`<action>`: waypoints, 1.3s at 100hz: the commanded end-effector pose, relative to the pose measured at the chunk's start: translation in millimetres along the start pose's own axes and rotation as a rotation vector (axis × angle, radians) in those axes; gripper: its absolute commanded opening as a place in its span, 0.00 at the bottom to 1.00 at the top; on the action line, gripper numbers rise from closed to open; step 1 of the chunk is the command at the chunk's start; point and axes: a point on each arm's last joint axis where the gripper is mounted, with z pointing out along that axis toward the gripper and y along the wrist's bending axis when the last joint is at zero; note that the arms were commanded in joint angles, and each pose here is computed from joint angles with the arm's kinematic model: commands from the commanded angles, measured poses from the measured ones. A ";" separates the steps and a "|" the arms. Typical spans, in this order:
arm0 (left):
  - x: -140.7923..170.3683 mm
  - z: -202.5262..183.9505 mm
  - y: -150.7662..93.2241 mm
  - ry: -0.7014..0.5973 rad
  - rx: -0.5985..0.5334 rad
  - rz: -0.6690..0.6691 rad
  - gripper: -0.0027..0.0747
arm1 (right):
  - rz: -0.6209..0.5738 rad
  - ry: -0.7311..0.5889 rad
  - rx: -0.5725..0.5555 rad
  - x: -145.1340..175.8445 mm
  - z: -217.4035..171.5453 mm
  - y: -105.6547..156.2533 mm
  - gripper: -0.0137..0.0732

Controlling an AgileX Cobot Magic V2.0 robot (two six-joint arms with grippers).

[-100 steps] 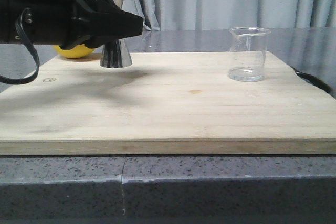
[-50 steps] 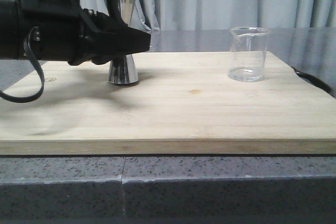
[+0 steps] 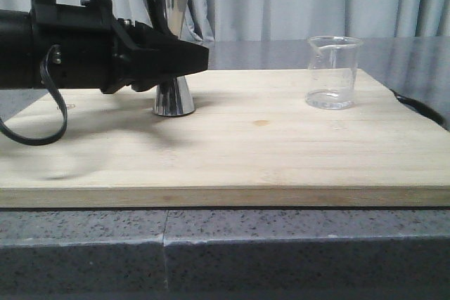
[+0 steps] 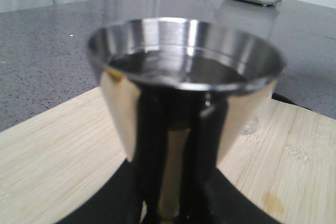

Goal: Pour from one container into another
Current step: 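Lower the filled jigger onto the board with the left gripper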

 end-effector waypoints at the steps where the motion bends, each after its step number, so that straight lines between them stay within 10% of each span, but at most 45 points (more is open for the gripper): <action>1: -17.8 -1.0 -3.4 -0.092 0.033 0.012 0.01 | -0.032 -0.133 -0.005 -27.7 -0.4 -1.4 0.84; 57: -16.1 -1.1 -7.2 -0.075 0.074 0.040 0.02 | -0.032 -0.133 -0.005 -27.7 -0.4 -1.4 0.84; 130: -17.4 -1.6 -8.6 -0.080 0.085 0.047 0.77 | -0.032 -0.133 -0.005 -27.7 -0.4 -1.4 0.84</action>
